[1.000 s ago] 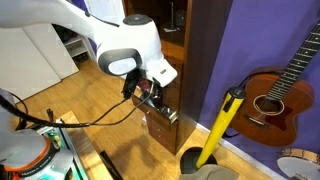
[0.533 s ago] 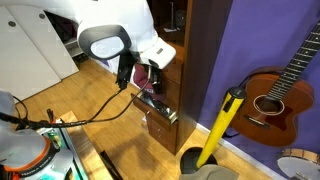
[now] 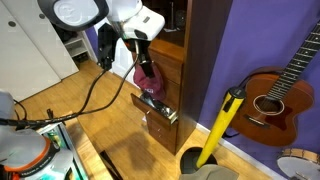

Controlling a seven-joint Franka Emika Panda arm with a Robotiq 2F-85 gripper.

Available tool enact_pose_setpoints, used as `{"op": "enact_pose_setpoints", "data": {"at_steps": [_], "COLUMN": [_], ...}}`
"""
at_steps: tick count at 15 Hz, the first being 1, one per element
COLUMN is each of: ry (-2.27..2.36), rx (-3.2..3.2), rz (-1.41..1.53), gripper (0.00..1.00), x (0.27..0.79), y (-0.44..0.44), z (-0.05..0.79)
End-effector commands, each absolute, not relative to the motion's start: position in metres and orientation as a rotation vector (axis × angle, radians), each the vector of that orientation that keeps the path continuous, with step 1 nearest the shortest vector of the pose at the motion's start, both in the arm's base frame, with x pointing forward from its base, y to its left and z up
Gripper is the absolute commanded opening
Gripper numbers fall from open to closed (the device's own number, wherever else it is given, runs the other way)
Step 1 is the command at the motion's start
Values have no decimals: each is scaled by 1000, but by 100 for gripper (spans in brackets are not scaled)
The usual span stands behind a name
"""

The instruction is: Hang the cap on the drawer handle

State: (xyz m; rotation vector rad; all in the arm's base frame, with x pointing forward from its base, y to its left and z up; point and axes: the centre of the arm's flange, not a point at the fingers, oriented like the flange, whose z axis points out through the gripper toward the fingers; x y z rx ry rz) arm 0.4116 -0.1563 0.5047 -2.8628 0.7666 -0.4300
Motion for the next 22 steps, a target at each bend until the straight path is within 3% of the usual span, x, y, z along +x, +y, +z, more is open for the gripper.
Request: {"op": "enact_pose_setpoints", "data": {"at_steps": [1, 11, 22], "ry": [669, 472, 367], "rx": [-2867, -2976, -3068], "rz": [-424, -377, -406], "gripper": [100, 100, 100], "x": [404, 414, 416], "y": [-135, -61, -46], "z": [532, 568, 572]}}
